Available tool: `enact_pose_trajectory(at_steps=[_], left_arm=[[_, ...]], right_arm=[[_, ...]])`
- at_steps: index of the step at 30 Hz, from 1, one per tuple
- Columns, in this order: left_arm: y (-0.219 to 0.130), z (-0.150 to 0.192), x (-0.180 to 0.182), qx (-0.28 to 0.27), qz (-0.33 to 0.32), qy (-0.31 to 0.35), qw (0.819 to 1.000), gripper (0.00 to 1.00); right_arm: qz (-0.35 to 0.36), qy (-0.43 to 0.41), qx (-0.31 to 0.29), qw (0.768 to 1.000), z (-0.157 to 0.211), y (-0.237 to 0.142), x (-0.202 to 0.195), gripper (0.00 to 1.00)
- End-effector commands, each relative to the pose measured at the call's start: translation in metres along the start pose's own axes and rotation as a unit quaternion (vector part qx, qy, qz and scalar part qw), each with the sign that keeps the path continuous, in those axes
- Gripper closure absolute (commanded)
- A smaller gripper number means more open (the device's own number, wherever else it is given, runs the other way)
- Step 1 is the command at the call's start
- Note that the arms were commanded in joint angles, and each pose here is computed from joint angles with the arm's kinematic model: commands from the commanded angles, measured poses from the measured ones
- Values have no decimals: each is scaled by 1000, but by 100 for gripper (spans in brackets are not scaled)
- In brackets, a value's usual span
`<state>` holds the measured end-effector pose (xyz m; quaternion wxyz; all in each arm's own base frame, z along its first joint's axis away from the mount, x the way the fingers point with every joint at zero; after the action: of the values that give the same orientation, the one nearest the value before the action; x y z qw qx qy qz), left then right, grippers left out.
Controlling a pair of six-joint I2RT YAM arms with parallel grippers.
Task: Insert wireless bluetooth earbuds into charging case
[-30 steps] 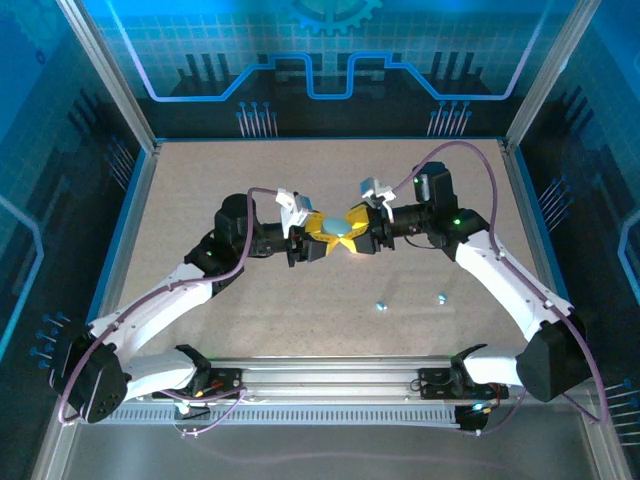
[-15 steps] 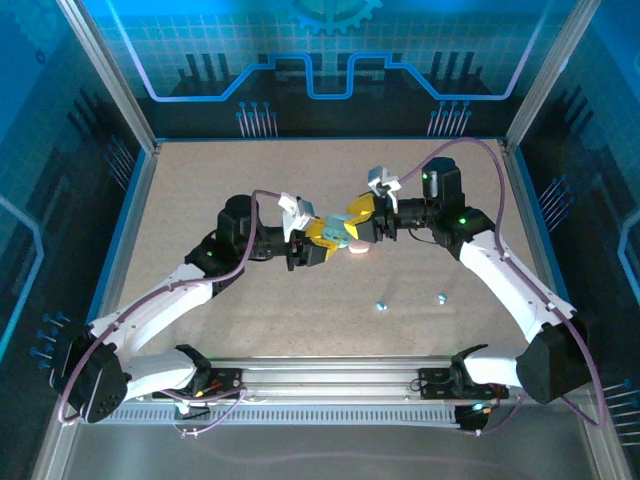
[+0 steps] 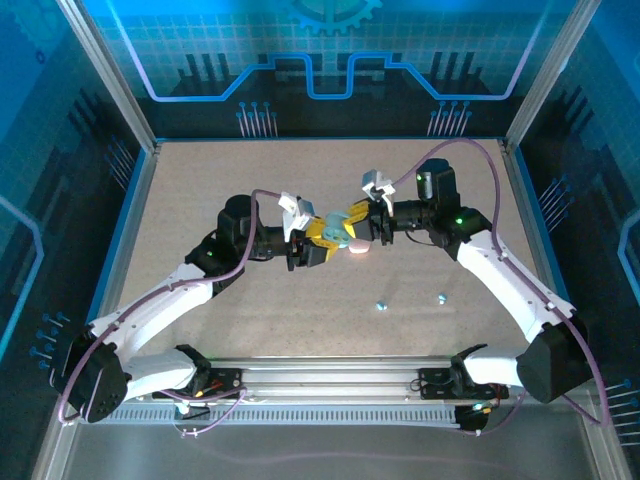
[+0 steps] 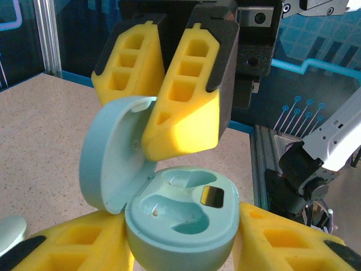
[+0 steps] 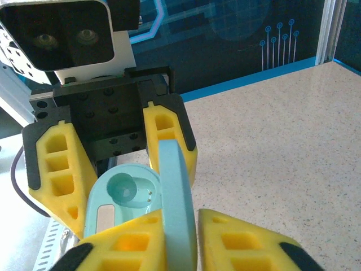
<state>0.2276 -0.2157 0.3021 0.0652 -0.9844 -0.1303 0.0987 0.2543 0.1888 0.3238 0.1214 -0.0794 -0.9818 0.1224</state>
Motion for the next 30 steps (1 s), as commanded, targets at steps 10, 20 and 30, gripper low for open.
enact_pose_trajectory(at_steps=[10,20,30], left_arm=[[5,-9,-3,-3,20,-1,1000,42],[8,-12,-3,-11,27,-2,1000,39],[10,-10,-3,-4,30,-6,1000,50]], right_arm=[[40,-46,-5,998,-18,-5,11,88],[44,-54,1,998,-17,-1,13,88],[43,-53,0,998,-18,-2,14,87]])
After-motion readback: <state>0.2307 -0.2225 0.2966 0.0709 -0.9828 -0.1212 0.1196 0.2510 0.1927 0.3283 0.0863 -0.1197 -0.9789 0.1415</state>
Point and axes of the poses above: each hand's point on the last joint's axis, 136 mm out from that joint toward the fingers, its own y axis out along the fingers, its own x axis along the line the jaws close on, z = x × y, the point moved 8 cm from there along -y, back along the fingers, and after that the axes turned 1 degree about y, right-handed, at the moved point
